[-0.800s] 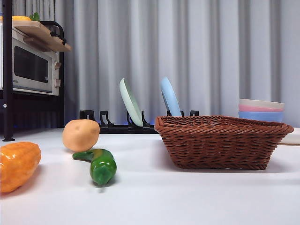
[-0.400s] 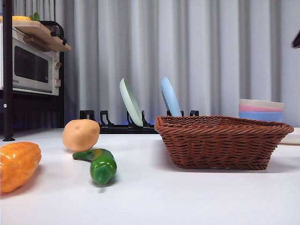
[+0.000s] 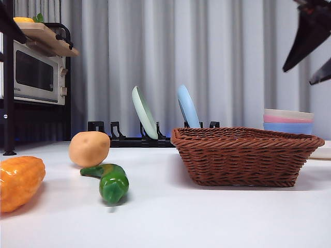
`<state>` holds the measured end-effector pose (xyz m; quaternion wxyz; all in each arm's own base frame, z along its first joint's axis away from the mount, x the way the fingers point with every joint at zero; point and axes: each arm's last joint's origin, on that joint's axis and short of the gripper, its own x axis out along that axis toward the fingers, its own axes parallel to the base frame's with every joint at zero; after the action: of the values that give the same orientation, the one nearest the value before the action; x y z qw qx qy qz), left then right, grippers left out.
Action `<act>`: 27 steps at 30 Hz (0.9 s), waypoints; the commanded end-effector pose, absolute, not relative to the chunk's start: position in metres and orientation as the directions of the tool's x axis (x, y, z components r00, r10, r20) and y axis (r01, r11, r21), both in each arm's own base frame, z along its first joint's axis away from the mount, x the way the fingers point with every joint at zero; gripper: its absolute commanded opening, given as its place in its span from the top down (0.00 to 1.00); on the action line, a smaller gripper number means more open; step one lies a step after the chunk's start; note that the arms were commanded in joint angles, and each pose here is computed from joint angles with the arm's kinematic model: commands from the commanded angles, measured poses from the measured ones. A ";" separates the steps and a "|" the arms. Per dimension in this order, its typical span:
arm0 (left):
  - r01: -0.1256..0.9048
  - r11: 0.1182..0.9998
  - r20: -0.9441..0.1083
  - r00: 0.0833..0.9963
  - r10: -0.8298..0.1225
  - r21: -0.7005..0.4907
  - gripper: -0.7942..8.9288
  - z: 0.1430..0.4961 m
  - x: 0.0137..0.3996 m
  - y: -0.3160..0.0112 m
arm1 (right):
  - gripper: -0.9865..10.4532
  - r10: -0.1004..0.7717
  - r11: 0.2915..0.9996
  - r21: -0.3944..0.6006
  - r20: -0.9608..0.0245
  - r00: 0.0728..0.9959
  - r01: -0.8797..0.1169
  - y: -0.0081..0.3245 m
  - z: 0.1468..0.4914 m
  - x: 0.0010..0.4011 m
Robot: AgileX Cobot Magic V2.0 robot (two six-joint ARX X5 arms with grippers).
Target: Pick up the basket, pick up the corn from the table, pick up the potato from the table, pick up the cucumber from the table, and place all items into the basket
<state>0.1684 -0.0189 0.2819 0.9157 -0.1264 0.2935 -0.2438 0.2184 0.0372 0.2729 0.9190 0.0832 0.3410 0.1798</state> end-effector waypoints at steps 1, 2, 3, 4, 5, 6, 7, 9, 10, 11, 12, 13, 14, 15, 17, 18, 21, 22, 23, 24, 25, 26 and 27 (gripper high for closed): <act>0.382 0.851 -0.475 0.709 -0.521 -0.361 0.51 0.282 0.168 -0.019 | 0.56 0.344 0.939 0.232 -0.622 0.703 -0.255 0.038 0.273 0.233; 0.382 0.850 -0.475 0.709 -0.521 -0.362 0.52 0.282 0.168 -0.019 | 0.56 0.328 0.945 0.219 -0.637 0.698 -0.244 0.038 0.272 0.241; 0.382 0.851 -0.475 0.709 -0.521 -0.361 0.52 0.282 0.168 -0.019 | 0.56 0.319 0.948 0.214 -0.648 0.692 -0.237 0.039 0.271 0.248; 0.382 0.851 -0.475 0.709 -0.521 -0.361 0.52 0.282 0.168 -0.019 | 0.56 0.318 0.948 0.213 -0.658 0.682 -0.237 0.040 0.270 0.255; 0.382 0.851 -0.476 0.709 -0.521 -0.362 0.52 0.282 0.168 -0.019 | 0.56 0.316 0.949 0.214 -0.671 0.670 -0.233 0.041 0.268 0.264; 0.381 0.851 -0.477 0.708 -0.520 -0.362 0.52 0.282 0.168 -0.019 | 0.56 0.312 0.950 0.216 -0.684 0.660 -0.226 0.041 0.266 0.273; 0.381 0.851 -0.478 0.707 -0.521 -0.363 0.52 0.282 0.168 -0.019 | 0.56 0.309 0.951 0.218 -0.698 0.646 -0.219 0.041 0.263 0.282; 0.378 0.851 -0.482 0.705 -0.520 -0.365 0.52 0.282 0.168 -0.019 | 0.56 0.305 0.952 0.224 -0.729 0.613 -0.208 0.042 0.257 0.298; 0.377 0.851 -0.485 0.703 -0.520 -0.366 0.52 0.281 0.168 -0.019 | 0.56 0.304 0.953 0.226 -0.744 0.595 -0.203 0.043 0.253 0.306; 0.377 0.851 -0.486 0.702 -0.520 -0.367 0.52 0.281 0.168 -0.019 | 0.56 0.304 0.953 0.229 -0.755 0.581 -0.200 0.044 0.249 0.312; 0.375 0.851 -0.489 0.700 -0.520 -0.368 0.52 0.281 0.167 -0.019 | 0.56 0.303 0.953 0.231 -0.766 0.567 -0.197 0.045 0.244 0.319; 0.374 0.851 -0.491 0.699 -0.520 -0.369 0.52 0.281 0.167 -0.019 | 0.56 0.302 0.953 0.234 -0.777 0.553 -0.192 0.045 0.239 0.326; 0.373 0.851 -0.493 0.697 -0.520 -0.370 0.52 0.280 0.167 -0.019 | 0.56 0.301 0.953 0.235 -0.786 0.540 -0.189 0.046 0.234 0.330; 0.371 0.851 -0.496 0.695 -0.520 -0.371 0.52 0.280 0.167 -0.019 | 0.56 0.303 0.953 0.240 -0.796 0.525 -0.187 0.047 0.228 0.336; 0.369 0.851 -0.500 0.692 -0.520 -0.373 0.52 0.280 0.167 -0.019 | 0.59 0.325 0.945 0.264 -0.808 0.492 -0.192 0.048 0.217 0.342; 0.368 0.851 -0.502 0.691 -0.519 -0.374 0.52 0.279 0.166 -0.019 | 0.62 0.339 0.940 0.279 -0.813 0.473 -0.194 0.049 0.211 0.345; 0.366 0.851 -0.505 0.689 -0.519 -0.375 0.52 0.279 0.166 -0.019 | 0.70 0.348 0.937 0.297 -0.834 0.427 -0.184 0.050 0.194 0.349; 0.366 0.852 -0.506 0.689 -0.519 -0.376 0.52 0.279 0.166 -0.019 | 0.73 0.350 0.936 0.301 -0.840 0.415 -0.181 0.050 0.191 0.350; 0.365 0.852 -0.507 0.689 -0.519 -0.376 0.52 0.279 0.166 -0.019 | 0.81 0.359 0.933 0.313 -0.844 0.399 -0.179 0.051 0.186 0.351; 0.365 0.852 -0.507 0.689 -0.519 -0.376 0.52 0.279 0.166 -0.019 | 0.88 0.359 0.933 0.317 -0.846 0.395 -0.170 0.051 0.185 0.351; 0.365 0.852 -0.507 0.688 -0.519 -0.376 0.52 0.279 0.166 -0.019 | 0.93 0.359 0.933 0.317 -0.845 0.396 -0.170 0.051 0.185 0.351; 0.365 0.852 -0.507 0.688 -0.519 -0.376 0.52 0.279 0.166 -0.019 | 0.93 0.360 0.933 0.318 -0.842 0.401 -0.168 0.050 0.188 0.351; 0.364 0.852 -0.508 0.689 -0.518 -0.376 0.52 0.279 0.166 -0.019 | 0.93 0.361 0.932 0.318 -0.838 0.409 -0.171 0.050 0.191 0.350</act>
<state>0.1663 -0.0188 0.2786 0.9093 -0.1304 0.3133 -0.2407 0.3499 0.0507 0.1885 0.8315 0.0946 0.5238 0.1589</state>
